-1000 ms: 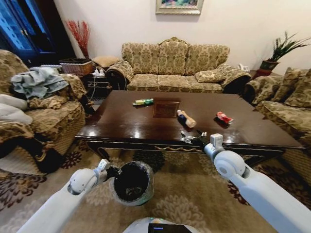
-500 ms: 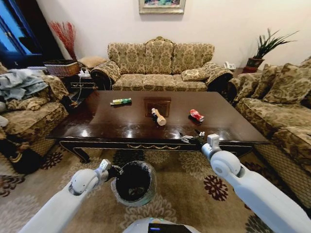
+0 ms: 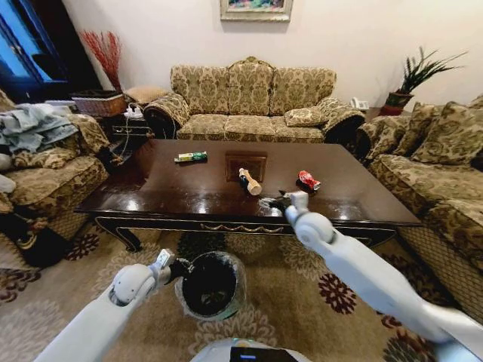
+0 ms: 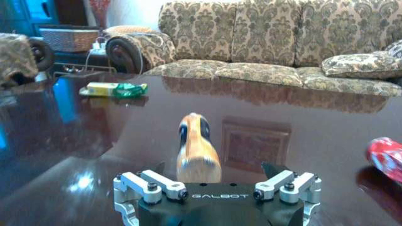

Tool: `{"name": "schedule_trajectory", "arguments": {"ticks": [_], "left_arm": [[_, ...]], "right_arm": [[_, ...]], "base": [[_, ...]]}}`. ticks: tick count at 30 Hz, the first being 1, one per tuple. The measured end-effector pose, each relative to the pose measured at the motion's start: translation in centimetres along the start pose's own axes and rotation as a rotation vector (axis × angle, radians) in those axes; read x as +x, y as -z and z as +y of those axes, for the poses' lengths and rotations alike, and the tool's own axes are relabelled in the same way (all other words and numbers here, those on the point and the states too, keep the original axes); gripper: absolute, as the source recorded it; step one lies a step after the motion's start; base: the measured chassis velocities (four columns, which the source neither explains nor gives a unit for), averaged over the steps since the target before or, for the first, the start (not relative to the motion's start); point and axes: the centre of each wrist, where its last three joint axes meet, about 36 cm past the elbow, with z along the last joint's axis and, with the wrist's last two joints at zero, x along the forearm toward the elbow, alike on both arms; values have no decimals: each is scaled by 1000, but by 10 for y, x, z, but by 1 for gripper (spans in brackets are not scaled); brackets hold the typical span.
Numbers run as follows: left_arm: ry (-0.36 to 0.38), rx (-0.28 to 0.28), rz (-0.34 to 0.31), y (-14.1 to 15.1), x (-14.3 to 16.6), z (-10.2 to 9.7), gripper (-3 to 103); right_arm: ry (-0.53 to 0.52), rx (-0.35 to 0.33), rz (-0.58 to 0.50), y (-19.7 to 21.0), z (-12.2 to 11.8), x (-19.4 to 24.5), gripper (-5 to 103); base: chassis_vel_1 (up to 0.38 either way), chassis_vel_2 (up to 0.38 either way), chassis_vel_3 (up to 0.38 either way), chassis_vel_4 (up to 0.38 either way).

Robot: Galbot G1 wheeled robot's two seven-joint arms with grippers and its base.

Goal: Move to the front of the table and place the trash on the table into the trash bin.

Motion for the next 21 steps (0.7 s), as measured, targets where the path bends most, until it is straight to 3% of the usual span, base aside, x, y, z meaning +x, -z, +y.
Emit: {"name": "schedule_trajectory", "arguments": {"ticks": [7,15,21], "left_arm": [[4,5,-1,0,1,3,0],[5,9,-6,0,0,9,0],[5,11,-9,0,-1,13,0]], "right_arm": [[-4,-96,-3,27,16,-55,100],[-71,-140,67,28,6,-93,100],[-48,-154,103,22,8,-102,100]], "base": [[0,0,0,0],[0,0,0,0],[0,0,0,0]]}}
